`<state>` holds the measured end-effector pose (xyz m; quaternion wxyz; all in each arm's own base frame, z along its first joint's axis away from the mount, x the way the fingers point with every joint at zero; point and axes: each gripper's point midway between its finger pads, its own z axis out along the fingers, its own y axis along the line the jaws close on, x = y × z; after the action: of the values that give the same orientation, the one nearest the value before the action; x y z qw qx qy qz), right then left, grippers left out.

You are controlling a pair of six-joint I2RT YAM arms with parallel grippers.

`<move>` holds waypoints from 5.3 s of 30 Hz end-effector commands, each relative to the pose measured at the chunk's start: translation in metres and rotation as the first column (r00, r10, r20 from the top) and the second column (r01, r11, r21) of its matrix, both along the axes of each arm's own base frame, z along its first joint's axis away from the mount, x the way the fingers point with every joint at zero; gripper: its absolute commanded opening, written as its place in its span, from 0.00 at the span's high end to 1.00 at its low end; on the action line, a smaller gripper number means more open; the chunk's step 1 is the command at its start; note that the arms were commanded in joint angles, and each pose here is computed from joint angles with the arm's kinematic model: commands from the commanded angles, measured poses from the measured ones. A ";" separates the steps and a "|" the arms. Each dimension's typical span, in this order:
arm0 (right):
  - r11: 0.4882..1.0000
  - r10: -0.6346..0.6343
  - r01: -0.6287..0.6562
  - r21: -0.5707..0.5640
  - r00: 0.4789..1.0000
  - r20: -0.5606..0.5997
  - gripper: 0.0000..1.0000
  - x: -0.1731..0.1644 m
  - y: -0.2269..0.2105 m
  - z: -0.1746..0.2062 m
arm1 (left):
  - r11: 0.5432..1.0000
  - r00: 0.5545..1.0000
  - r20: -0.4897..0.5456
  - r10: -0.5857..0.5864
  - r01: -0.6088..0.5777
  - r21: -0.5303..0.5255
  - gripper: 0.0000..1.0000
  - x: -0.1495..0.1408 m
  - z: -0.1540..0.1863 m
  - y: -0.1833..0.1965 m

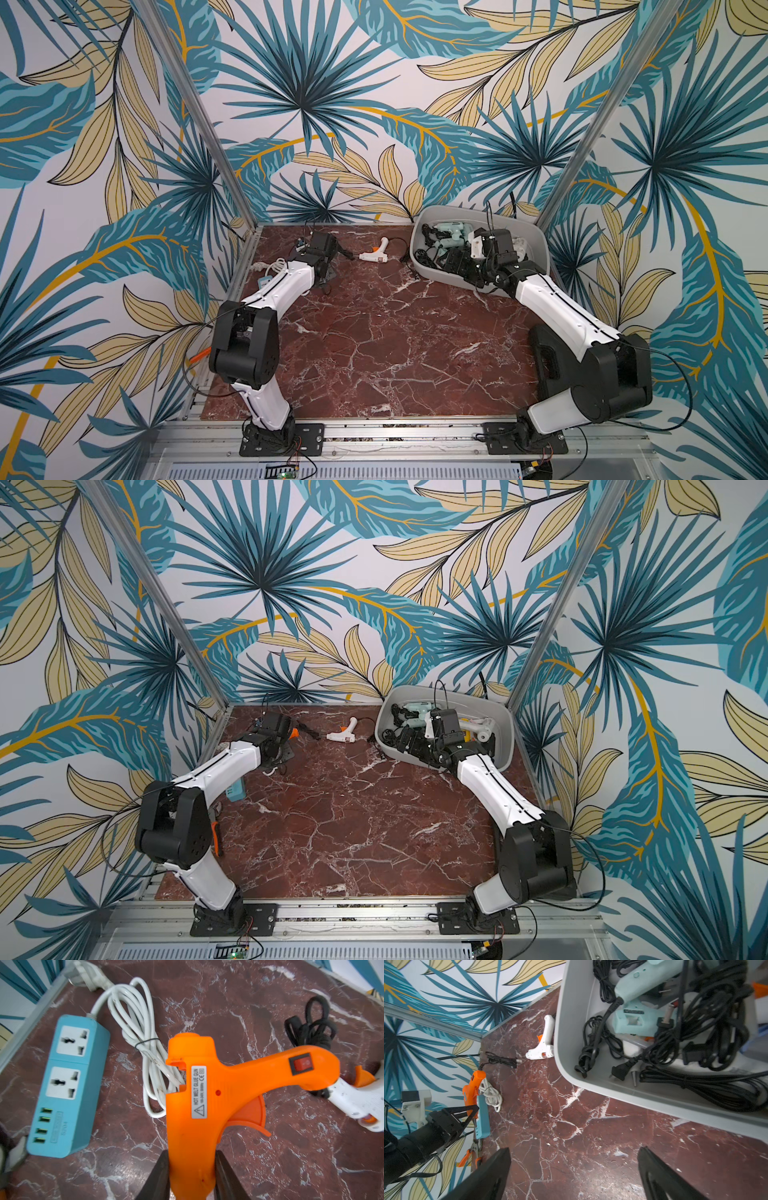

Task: Put the hot melt glue gun into the storage box
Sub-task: Pick up the hot melt adhesive gun from the center of the board, then place the hot melt adhesive gun in the storage box.

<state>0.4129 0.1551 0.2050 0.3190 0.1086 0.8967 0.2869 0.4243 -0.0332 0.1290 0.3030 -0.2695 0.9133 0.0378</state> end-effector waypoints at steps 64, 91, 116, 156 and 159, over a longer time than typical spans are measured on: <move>0.826 0.246 -0.300 0.478 0.954 0.174 0.51 0.040 0.174 0.033 | 0.678 0.646 0.346 -0.681 0.734 -0.038 1.00 -0.026 0.096 -0.178; 0.836 0.280 -0.314 0.451 0.949 0.142 0.67 0.044 0.180 0.026 | 0.646 0.621 0.323 -0.714 0.762 -0.040 0.93 -0.028 0.090 -0.182; 0.930 0.073 -0.155 0.332 0.966 0.248 0.76 0.101 0.079 0.094 | 0.803 0.665 0.545 -0.511 0.596 0.026 0.00 -0.063 0.165 -0.121; 0.995 0.008 -0.006 0.102 1.000 -0.020 0.77 0.205 -0.005 -0.080 | 0.849 0.802 0.466 -0.373 0.498 -0.178 0.00 -0.033 0.092 -0.084; 0.994 -0.005 0.008 0.109 1.000 -0.025 0.77 0.211 -0.011 -0.085 | 0.844 0.801 0.467 -0.375 0.504 -0.187 0.00 -0.031 0.091 -0.086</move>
<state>0.6200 0.1530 0.1345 0.3096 0.1284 0.8769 0.3445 0.3890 -0.1180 0.2146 0.4353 -0.0942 0.8679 -0.2201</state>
